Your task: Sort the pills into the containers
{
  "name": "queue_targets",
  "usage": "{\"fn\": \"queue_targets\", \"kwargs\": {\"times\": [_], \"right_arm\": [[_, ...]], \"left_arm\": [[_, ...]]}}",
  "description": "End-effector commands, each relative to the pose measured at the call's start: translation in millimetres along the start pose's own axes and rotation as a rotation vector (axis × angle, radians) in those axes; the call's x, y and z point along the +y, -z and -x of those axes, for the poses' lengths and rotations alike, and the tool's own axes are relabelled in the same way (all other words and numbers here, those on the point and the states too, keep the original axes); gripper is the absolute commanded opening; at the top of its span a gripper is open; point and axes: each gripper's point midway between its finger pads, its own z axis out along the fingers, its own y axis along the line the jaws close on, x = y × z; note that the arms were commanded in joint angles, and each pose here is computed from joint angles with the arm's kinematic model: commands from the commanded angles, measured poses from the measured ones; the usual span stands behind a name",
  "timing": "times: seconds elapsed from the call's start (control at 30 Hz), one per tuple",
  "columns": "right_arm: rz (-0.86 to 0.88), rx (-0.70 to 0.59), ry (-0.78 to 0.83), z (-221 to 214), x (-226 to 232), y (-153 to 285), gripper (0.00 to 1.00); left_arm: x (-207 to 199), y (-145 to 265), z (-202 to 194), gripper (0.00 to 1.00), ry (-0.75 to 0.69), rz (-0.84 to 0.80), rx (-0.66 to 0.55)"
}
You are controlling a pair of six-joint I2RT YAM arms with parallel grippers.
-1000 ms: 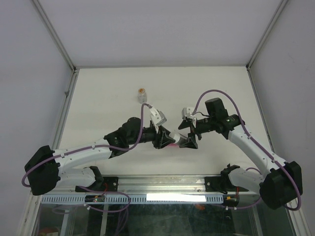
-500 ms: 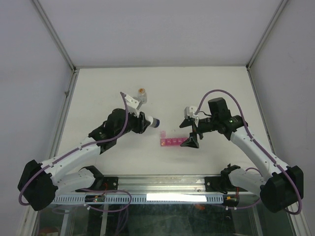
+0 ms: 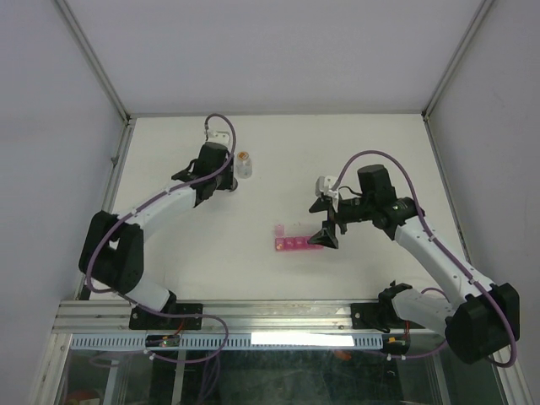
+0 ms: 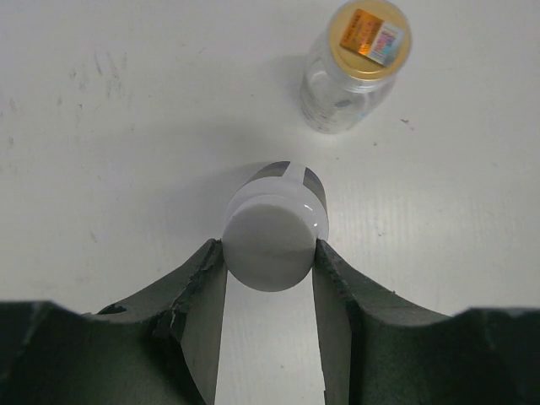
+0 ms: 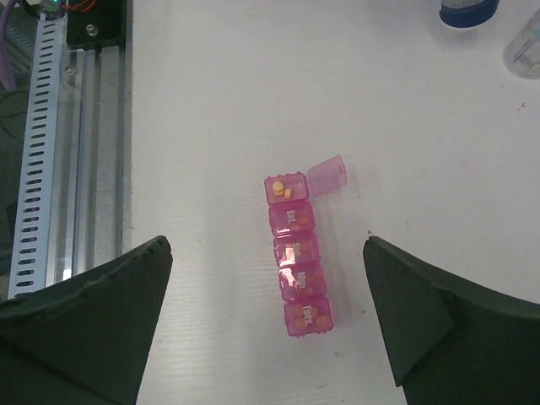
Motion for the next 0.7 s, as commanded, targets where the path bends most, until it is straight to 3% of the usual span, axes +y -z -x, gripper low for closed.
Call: {"fn": "queue_targets", "kwargs": {"times": [0.0,0.13,0.3,0.5,0.67], "right_arm": [[-0.053,-0.008,0.011,4.5,-15.6,-0.7,0.99],[-0.061,0.007,0.034,-7.1,-19.3,-4.5,0.99],[0.018,0.011,0.142,-29.3,-5.8,-11.6,1.00],[0.101,0.022,0.286,-53.2,8.3,-16.0,0.99],[0.093,0.055,0.317,-58.5,-1.5,-19.2,0.99]], "left_arm": [[24.6,-18.7,-4.8,0.04,-0.060,0.141,0.089],[25.0,-24.8,-2.7,0.25,-0.066,0.160,0.113],[11.5,-12.9,14.4,0.68,-0.031,0.084,0.069],[-17.3,21.5,34.5,0.79,0.022,-0.117,-0.041],[-71.4,80.3,39.9,0.78,0.100,-0.523,-0.207]]}}
